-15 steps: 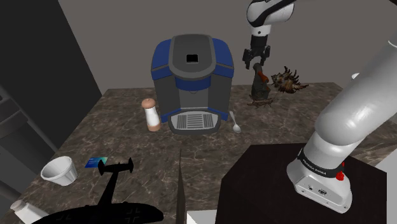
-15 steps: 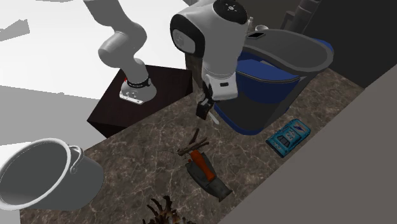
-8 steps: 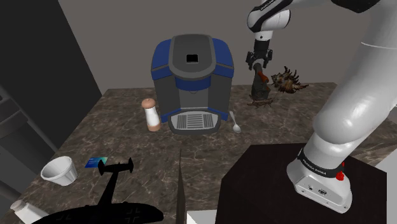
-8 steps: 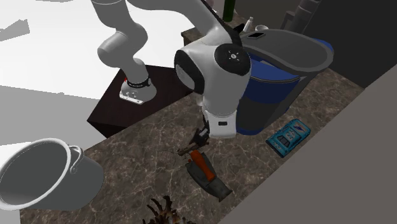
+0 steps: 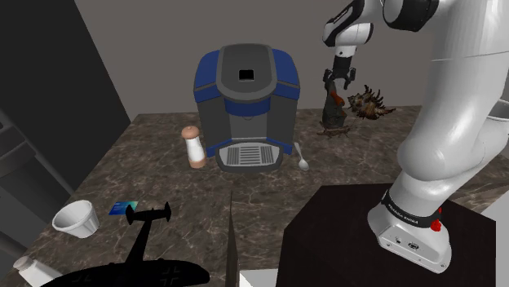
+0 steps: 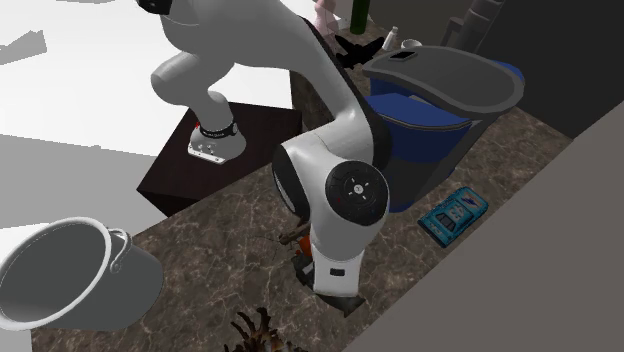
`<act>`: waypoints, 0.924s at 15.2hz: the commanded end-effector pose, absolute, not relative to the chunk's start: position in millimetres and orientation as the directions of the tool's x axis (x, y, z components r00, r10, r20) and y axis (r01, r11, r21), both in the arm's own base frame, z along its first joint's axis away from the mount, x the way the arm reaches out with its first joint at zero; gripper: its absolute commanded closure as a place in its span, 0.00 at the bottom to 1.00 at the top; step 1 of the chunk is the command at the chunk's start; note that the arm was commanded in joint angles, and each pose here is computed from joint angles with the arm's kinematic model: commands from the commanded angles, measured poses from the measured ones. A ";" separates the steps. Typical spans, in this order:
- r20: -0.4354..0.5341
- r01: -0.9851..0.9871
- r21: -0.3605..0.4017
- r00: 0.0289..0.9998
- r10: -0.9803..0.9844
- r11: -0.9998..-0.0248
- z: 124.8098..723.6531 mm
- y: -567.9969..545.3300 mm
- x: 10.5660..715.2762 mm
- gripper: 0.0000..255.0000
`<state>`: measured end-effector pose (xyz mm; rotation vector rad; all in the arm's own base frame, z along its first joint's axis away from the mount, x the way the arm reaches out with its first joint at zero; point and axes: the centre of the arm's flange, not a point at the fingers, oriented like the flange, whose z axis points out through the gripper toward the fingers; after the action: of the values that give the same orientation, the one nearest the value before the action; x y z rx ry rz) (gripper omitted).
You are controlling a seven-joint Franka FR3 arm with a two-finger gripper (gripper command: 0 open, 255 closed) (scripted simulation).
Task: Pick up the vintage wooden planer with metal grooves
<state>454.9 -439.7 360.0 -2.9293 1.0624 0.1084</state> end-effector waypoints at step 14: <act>-0.075 -0.653 0.000 0.755 -0.652 -0.757 312.6 -451.3 456.2 1.00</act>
<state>456.3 -451.0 313.3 -2.9181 1.0845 0.1089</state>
